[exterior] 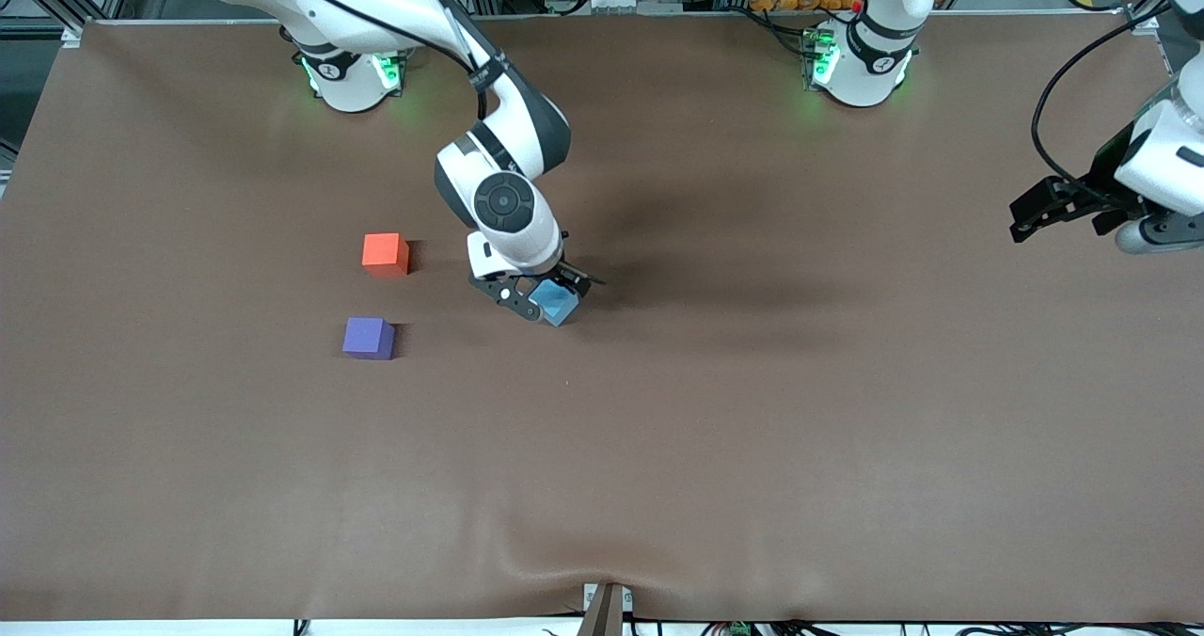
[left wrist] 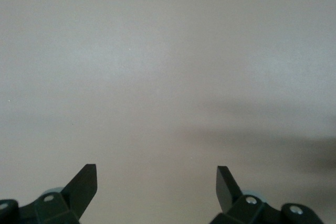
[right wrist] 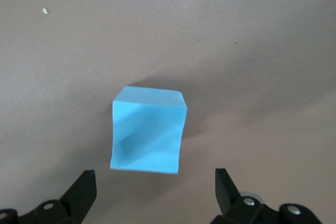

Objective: Place blue block between orange and purple blocks
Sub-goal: 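Grasp the blue cube with the right gripper while the left gripper withdraws, then carry the blue cube with the right gripper toward the purple cube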

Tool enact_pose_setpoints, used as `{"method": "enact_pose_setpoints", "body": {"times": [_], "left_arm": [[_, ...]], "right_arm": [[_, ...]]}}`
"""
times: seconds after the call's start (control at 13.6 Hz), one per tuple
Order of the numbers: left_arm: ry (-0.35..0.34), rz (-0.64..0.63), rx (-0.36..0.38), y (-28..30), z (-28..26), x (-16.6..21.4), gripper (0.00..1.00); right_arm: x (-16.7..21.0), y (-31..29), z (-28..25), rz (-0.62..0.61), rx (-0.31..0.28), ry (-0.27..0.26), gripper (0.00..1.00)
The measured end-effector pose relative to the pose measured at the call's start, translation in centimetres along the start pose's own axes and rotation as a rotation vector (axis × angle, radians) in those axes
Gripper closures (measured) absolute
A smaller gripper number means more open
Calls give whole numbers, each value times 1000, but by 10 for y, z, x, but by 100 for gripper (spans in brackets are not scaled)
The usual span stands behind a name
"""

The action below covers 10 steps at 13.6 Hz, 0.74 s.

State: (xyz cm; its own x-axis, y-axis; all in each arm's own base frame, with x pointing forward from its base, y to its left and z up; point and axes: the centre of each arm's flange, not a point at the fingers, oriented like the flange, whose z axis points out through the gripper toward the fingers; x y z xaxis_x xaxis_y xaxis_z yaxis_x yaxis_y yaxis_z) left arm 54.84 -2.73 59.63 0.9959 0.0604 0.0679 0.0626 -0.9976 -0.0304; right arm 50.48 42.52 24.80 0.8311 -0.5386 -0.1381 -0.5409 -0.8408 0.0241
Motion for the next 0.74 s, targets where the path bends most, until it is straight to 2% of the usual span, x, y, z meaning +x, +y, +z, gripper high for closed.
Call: {"method": "enact_pose_setpoints", "body": {"times": [0.66,0.74], "left_arm": [[7,13,2,-5,-26,-5,0],[9,17,2,-6,-27,-6,0]], "right_arm": [[15,-1,29,13,20,22,0],[16,0,29,16,21,23,9]]}}
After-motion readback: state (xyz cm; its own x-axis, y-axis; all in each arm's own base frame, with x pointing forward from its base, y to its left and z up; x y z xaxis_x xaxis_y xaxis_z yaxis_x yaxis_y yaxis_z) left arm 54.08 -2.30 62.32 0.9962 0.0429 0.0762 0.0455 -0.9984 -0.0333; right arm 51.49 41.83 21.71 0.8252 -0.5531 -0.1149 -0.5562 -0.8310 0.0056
